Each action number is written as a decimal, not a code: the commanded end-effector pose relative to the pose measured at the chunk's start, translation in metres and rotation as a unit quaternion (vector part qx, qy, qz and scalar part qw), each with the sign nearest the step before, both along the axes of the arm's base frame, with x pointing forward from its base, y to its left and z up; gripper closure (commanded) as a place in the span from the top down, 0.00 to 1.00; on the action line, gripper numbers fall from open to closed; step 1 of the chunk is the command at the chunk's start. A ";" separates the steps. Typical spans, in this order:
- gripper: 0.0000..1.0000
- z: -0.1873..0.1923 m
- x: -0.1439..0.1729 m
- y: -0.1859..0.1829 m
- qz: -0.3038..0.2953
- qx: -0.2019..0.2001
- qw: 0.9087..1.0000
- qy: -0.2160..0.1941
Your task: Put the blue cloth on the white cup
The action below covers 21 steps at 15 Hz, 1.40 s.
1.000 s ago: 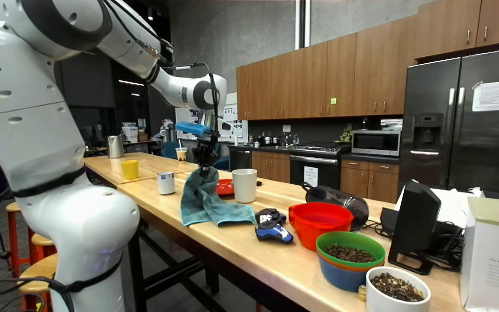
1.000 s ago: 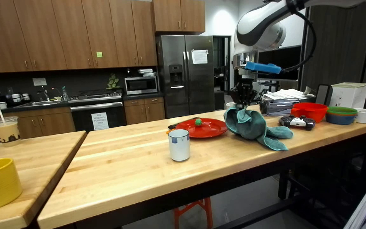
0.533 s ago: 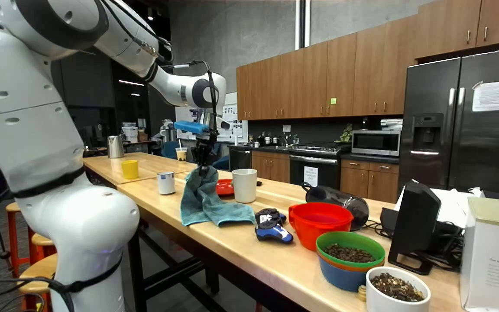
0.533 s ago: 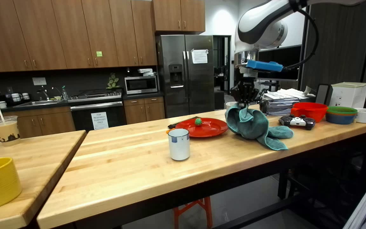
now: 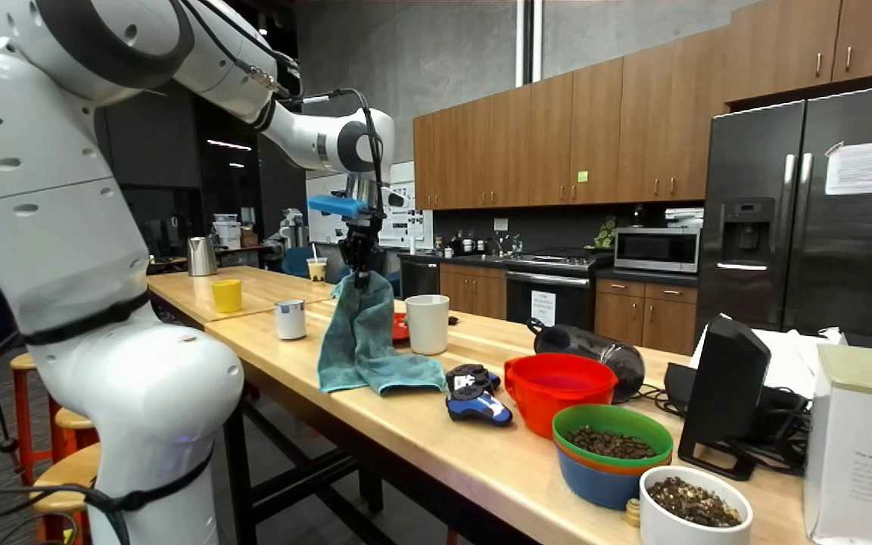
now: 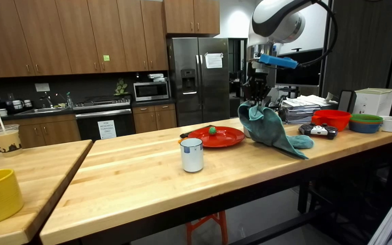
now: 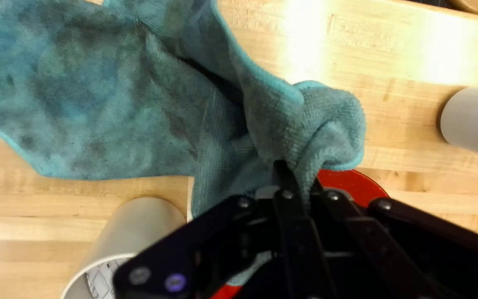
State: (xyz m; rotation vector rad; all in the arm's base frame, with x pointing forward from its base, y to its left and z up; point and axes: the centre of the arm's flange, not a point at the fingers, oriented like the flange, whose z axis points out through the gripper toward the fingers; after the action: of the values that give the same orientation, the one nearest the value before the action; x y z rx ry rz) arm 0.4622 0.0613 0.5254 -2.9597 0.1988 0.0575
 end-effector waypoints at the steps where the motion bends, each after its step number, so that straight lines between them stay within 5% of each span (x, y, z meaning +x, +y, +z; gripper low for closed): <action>1: 0.02 0.005 0.005 0.008 0.007 -0.006 1.000 0.004; 2: 0.02 0.001 0.002 0.012 0.010 -0.007 1.000 0.005; 3: 0.31 -0.003 0.000 0.017 0.015 -0.007 1.000 0.007; 5: 0.37 -0.012 -0.003 0.025 0.025 -0.008 1.000 0.016; 12: 0.82 -0.033 -0.007 0.041 0.043 -0.010 0.998 0.034; 13: 0.65 -0.035 -0.008 0.042 0.044 -0.010 0.998 0.035; 16: 0.82 -0.035 -0.008 0.042 0.044 -0.010 0.998 0.035; 21: 0.82 -0.035 -0.008 0.042 0.044 -0.010 0.998 0.035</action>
State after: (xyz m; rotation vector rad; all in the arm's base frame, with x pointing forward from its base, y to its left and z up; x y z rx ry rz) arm 0.4542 0.1036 0.4903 -2.9875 0.0778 0.1726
